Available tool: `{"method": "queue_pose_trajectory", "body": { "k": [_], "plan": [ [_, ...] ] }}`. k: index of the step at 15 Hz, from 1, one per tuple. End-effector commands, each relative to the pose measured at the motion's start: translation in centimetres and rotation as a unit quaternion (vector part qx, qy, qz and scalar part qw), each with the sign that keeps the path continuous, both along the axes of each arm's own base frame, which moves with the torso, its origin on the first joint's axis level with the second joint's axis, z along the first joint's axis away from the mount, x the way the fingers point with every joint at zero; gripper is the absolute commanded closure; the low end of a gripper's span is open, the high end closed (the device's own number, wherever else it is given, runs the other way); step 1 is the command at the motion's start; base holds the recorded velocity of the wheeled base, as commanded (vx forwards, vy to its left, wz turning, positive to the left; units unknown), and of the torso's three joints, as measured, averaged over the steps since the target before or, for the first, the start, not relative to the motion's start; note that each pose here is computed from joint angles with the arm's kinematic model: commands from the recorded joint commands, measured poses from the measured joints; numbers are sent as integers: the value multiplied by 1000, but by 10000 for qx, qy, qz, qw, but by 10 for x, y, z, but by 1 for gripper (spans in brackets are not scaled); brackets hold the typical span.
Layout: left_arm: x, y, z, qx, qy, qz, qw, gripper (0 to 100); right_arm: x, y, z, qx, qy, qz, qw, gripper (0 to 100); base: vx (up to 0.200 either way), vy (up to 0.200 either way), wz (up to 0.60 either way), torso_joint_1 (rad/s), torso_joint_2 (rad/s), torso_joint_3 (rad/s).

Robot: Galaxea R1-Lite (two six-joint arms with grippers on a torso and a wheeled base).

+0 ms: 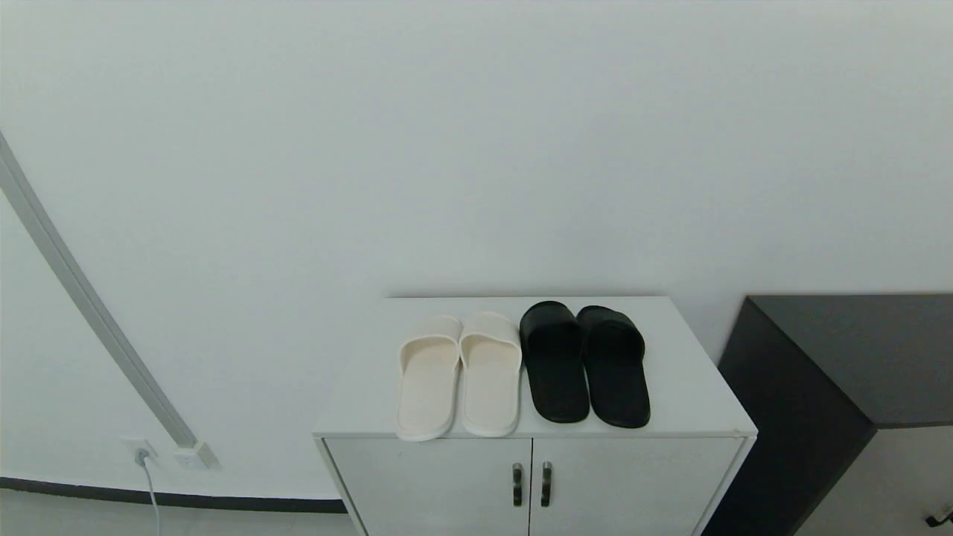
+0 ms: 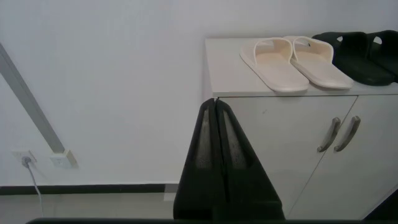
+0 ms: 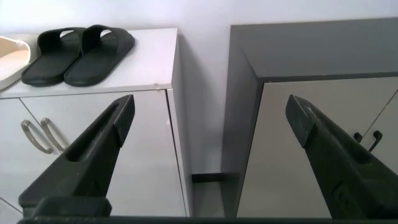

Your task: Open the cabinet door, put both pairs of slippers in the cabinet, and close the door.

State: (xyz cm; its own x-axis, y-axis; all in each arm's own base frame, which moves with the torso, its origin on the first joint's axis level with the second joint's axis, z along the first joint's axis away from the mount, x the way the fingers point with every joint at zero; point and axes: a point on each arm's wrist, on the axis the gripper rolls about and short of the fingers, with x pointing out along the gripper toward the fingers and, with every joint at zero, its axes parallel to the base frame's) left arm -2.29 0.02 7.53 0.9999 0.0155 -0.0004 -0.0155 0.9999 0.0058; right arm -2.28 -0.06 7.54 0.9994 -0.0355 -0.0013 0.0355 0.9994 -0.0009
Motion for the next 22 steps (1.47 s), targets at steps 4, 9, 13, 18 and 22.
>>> {"method": "queue_pose_trajectory", "body": {
  "k": [4, 9, 13, 18, 22],
  "plan": [
    [0, 0, 0, 17, 6, -1, 10000, 100, 1, 0, 0, -11, 40, 9, 10000, 0, 0, 0, 0, 0, 0, 0],
    [0, 0, 0, 33, 6, -1, 10000, 100, 1, 0, 0, -65, 27, -6, 10000, 0, 0, 0, 0, 0, 0, 0],
    [0, 0, 0, 40, 6, -9, 10000, 100, -3, 0, 84, 349, -576, 74, 9977, 0, 0, 0, 0, 0, 0, 0],
    [0, 0, 0, 56, 6, -16, 10000, 100, 104, 13, 105, 255, 1158, 1279, 9847, 0, 0, 0, 0, 0, 0, 0],
    [0, 0, 0, 40, 6, -9, 10000, 100, 162, 56, 113, 637, 1586, 1973, 9653, 0, 0, 0, 0, 0, 0, 0]
  ]
}}
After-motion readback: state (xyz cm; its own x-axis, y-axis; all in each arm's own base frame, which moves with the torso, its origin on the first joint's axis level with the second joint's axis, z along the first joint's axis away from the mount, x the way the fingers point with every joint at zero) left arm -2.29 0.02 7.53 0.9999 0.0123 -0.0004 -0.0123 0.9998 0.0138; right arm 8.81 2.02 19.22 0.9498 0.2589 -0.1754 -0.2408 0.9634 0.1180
